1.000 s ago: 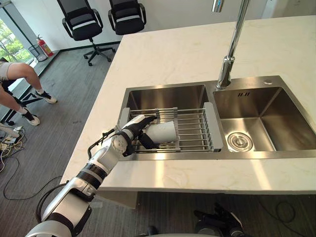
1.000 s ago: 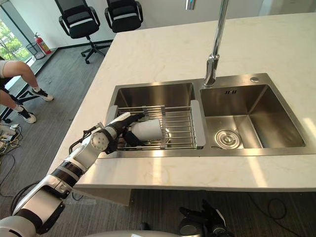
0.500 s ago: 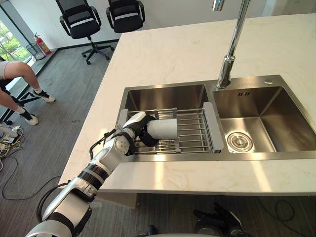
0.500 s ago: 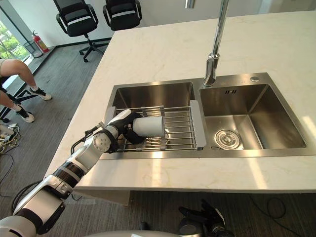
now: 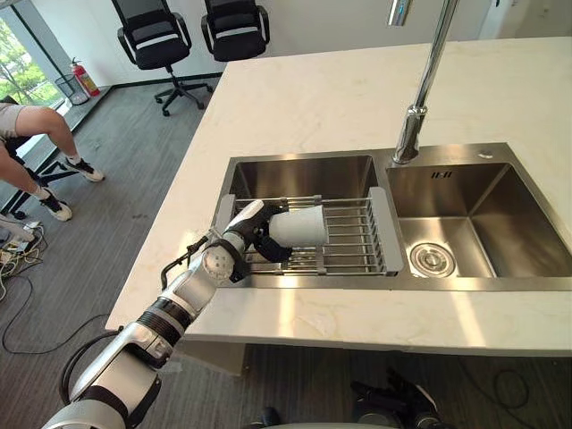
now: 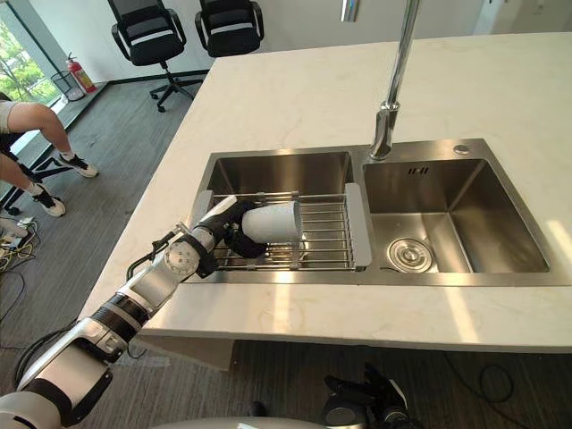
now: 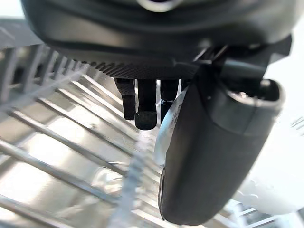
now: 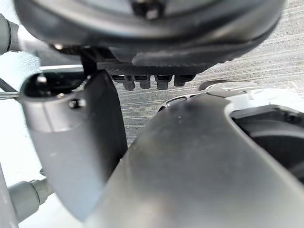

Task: Walk over to the sink, pick up the cup, carry it to the dishwasher, place the cup inside the dishwasher, then close the dishwasher door

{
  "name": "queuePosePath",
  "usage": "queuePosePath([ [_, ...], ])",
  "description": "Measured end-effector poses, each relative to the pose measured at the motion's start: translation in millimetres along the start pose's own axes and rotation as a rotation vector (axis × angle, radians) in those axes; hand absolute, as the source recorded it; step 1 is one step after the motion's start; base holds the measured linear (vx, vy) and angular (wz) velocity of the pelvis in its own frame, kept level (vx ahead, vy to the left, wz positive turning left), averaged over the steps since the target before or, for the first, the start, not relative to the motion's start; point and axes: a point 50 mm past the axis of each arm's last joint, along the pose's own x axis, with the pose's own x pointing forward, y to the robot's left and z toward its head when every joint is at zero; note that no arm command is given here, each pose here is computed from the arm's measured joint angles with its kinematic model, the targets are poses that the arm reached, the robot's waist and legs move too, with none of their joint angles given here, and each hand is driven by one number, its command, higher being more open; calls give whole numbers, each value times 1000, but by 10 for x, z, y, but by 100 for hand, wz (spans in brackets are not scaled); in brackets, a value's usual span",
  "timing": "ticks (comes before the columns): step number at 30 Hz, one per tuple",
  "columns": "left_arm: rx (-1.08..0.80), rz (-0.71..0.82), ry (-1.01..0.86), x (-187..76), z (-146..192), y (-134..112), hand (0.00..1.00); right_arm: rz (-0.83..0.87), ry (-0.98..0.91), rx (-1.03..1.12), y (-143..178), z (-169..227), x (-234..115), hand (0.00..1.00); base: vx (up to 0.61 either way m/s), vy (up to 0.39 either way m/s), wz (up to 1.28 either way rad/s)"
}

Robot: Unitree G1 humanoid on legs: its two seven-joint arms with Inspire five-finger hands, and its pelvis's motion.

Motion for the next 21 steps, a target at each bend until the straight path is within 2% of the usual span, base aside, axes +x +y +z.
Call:
queuePosePath([
  [3, -47, 10, -59, -9, 98, 4, 0, -2, 6, 5, -5, -26, -11, 100, 0, 0, 0],
  [8, -179, 99, -199, -116, 277, 172, 0, -1, 15, 33, 13, -75, -26, 100, 4, 1, 4],
  [9, -332, 154, -307, -272, 359, 271, 0, 0, 45, 57, 44, -179, -37, 100, -2, 1, 21],
  [14, -425, 202, -324, -400, 303, 279, 0, 7, 53, 66, 76, -217, -37, 100, 1, 2, 7],
  [16, -585, 213, -356, -570, 262, 223, 0, 5, 57, 73, 78, -237, -45, 100, 54, -14, 7],
  [21, -764, 183, -398, -692, 253, 74, 0, -3, 90, 84, 57, -336, -78, 100, 37, -3, 16],
])
